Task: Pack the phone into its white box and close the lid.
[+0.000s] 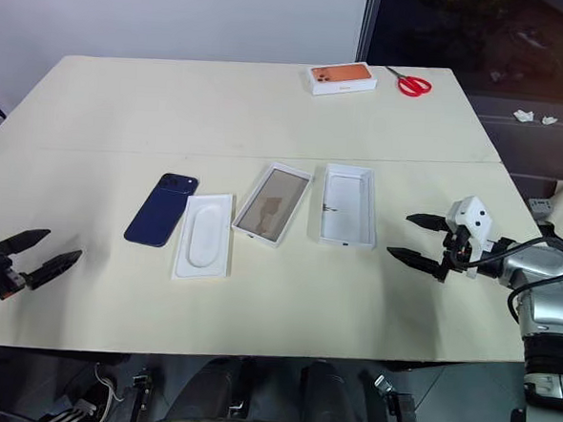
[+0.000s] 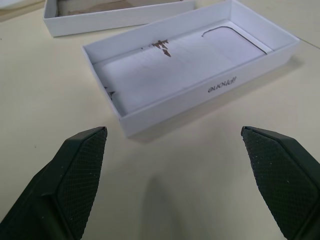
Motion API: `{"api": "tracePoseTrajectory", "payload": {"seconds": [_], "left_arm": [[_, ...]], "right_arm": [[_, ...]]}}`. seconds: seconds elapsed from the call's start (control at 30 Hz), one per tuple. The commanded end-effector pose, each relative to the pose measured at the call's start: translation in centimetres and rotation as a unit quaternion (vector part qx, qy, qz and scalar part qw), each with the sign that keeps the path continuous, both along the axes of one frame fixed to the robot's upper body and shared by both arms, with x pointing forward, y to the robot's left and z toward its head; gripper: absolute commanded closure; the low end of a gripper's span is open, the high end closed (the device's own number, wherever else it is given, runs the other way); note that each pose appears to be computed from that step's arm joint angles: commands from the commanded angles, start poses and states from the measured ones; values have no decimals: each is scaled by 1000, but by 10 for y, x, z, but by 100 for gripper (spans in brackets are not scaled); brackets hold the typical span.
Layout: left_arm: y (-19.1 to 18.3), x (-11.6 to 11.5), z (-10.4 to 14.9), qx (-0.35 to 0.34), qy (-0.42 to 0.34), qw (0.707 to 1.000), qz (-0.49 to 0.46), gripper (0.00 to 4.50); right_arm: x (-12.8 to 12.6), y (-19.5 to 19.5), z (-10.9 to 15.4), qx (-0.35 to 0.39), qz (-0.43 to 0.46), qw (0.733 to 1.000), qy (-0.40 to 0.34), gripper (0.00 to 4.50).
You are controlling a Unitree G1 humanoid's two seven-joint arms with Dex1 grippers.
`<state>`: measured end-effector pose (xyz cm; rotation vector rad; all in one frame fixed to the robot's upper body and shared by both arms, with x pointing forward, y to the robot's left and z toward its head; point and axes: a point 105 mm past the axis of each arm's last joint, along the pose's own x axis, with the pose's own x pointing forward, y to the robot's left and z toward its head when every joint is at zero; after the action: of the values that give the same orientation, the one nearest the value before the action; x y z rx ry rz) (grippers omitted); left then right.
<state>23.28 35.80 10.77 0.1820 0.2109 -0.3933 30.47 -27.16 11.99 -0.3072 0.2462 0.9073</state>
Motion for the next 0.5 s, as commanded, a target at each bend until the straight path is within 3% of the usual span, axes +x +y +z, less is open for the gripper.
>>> {"api": "tracePoseTrajectory", "payload": {"seconds": [0.03,0.5], "left_arm": [[8,2,15,21,-26,999,8,7],[-5,6,16,10,-25,1000,-12,7]], "right_arm": [[1,-7,12,-9,-5,1000,-23,1],[10,6,21,7,9,999,-39,1]]}}
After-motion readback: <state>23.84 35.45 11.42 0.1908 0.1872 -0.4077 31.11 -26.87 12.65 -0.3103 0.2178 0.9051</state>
